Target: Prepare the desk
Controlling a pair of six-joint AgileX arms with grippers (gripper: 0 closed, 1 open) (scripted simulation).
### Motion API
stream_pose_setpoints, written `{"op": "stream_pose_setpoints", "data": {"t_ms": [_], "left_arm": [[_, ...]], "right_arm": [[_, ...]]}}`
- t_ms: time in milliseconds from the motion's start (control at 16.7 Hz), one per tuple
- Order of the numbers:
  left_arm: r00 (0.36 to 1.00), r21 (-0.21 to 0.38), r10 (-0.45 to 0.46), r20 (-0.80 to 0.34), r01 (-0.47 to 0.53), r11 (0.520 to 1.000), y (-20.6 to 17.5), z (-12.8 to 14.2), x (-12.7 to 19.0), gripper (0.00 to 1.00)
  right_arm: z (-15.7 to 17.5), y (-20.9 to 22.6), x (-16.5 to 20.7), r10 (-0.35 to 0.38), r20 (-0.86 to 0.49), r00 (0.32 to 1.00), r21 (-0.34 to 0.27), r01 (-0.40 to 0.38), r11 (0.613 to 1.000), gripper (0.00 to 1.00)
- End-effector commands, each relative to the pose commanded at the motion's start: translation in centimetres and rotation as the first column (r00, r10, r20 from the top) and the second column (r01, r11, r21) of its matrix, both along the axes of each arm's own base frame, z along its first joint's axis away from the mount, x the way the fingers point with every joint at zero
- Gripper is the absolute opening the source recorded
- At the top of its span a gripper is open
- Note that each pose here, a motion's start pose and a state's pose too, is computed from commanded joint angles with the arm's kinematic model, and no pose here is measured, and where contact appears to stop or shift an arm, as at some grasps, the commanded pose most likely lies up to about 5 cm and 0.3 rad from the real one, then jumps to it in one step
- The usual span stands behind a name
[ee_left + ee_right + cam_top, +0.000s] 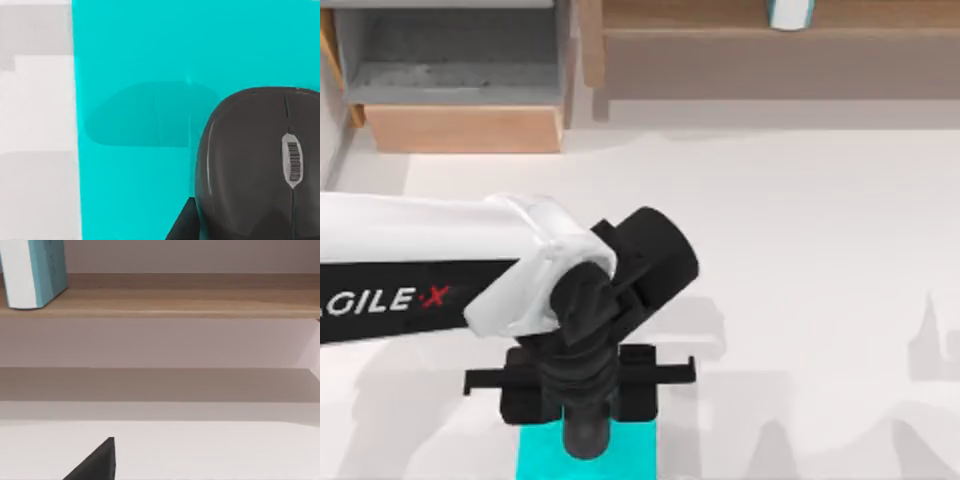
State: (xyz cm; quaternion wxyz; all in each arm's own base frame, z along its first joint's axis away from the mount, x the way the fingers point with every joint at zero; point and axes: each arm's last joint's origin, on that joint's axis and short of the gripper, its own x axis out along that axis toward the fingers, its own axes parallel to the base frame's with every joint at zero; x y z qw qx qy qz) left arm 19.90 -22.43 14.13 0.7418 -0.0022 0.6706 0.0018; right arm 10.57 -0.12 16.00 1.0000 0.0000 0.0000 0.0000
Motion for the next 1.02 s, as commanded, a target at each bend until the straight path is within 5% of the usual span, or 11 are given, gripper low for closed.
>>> {"op": "stream_pose_setpoints", "data": {"t_ms": [600, 1020], "left_arm": [[1.000, 0.000, 0.000, 0.000, 0.000, 1.000, 0.00, 0.00, 0.00, 0.98], [1.000, 0.000, 0.000, 0.000, 0.000, 1.000, 0.00, 0.00, 0.00, 1.00]], "right_arm": [[0.00, 0.00, 0.00, 0.000, 0.000, 1.000, 0.000, 0.000, 1.000, 1.00], [0.00, 0.00, 0.00, 0.000, 0.000, 1.000, 0.000, 0.000, 1.000, 1.00]]}}
